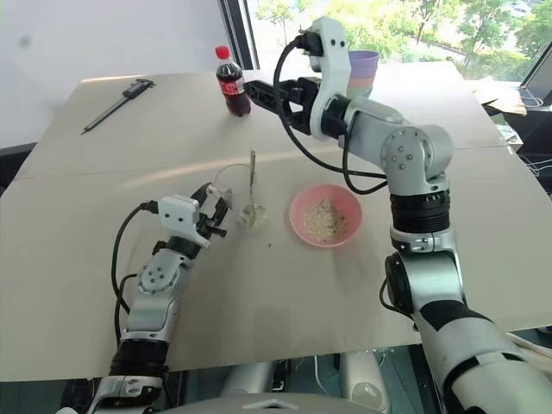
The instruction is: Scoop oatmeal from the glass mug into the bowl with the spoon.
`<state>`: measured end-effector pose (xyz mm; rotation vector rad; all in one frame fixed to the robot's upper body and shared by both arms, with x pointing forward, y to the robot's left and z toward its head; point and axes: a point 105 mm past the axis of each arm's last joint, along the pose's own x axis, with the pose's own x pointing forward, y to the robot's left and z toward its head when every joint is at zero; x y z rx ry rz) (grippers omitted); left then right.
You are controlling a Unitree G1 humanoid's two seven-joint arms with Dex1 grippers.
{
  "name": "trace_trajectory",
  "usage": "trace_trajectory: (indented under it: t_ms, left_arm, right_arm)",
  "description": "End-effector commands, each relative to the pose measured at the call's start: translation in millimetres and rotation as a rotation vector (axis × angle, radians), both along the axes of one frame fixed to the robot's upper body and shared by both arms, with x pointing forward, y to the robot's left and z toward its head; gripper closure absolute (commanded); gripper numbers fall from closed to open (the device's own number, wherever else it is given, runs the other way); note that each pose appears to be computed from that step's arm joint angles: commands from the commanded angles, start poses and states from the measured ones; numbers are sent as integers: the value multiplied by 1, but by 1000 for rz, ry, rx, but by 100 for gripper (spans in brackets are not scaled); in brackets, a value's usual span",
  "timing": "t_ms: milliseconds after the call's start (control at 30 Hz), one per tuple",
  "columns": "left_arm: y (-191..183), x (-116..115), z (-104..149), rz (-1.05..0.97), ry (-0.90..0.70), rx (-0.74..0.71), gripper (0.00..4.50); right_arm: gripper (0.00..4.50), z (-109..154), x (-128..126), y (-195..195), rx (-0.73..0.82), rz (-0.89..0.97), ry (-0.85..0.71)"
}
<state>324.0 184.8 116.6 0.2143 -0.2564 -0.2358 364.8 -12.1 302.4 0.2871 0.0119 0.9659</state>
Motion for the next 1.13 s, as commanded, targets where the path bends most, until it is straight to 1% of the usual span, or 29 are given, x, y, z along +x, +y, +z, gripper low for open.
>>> trace_trajectory:
  t_ms: [33, 133, 333, 400, 500, 533, 567, 600, 633, 667, 733, 800, 867, 900, 1000, 1133]
  left_arm:
    - [4, -16, 18, -17, -49, 26, 246]
    - [7, -29, 24, -23, -46, 54, 246]
    - [13, -58, 39, -33, -35, 88, 246]
    - [12, -74, 34, -50, 11, 84, 246]
    - [14, -97, 16, -71, 109, 70, 246]
    - [18, -106, 7, -52, 151, 53, 229]
    - [21, -114, -1, -35, 183, 42, 211]
    - [22, -120, -10, -28, 216, 46, 182]
    - [23, -126, -18, -15, 245, 39, 139]
    - [24, -129, -25, -2, 275, 31, 102]
    - [26, -133, -37, 18, 327, 28, 15]
    - [24, -136, -44, 1, 360, 23, 6]
    - [23, -138, -48, -7, 380, -5, 6]
    - [22, -138, -50, -13, 382, -11, 6]
    - [19, -139, -52, -45, 385, -17, 6]
    - [15, -140, -50, -90, 366, 13, 6]
  right_arm:
    - [96, 13, -14, -12, 32, 26, -78]
    - [96, 4, -19, -30, 17, 13, -113]
    - [96, -32, -26, -84, -29, -78, -180]
    - [96, -53, -31, -106, -78, -113, -195]
    - [96, -84, -48, -132, -134, -102, -172]
    - [57, -108, -54, -148, -173, -136, -141]
    - [43, -130, -61, -163, -216, -171, -107]
    - [11, -154, -71, -178, -271, -205, -88]
    - [0, -175, -83, -188, -313, -224, -66]
    - [0, -190, -92, -195, -322, -248, -34]
    - [0, -206, -103, -201, -326, -267, -7]
    - [0, -217, -114, -202, -344, -240, 5]
    - [0, -229, -131, -196, -383, -150, 9]
    - [0, -231, -134, -194, -398, -125, 5]
    - [0, -228, -132, -191, -397, -119, -8]
    - [0, -227, -127, -191, -395, -118, -12]
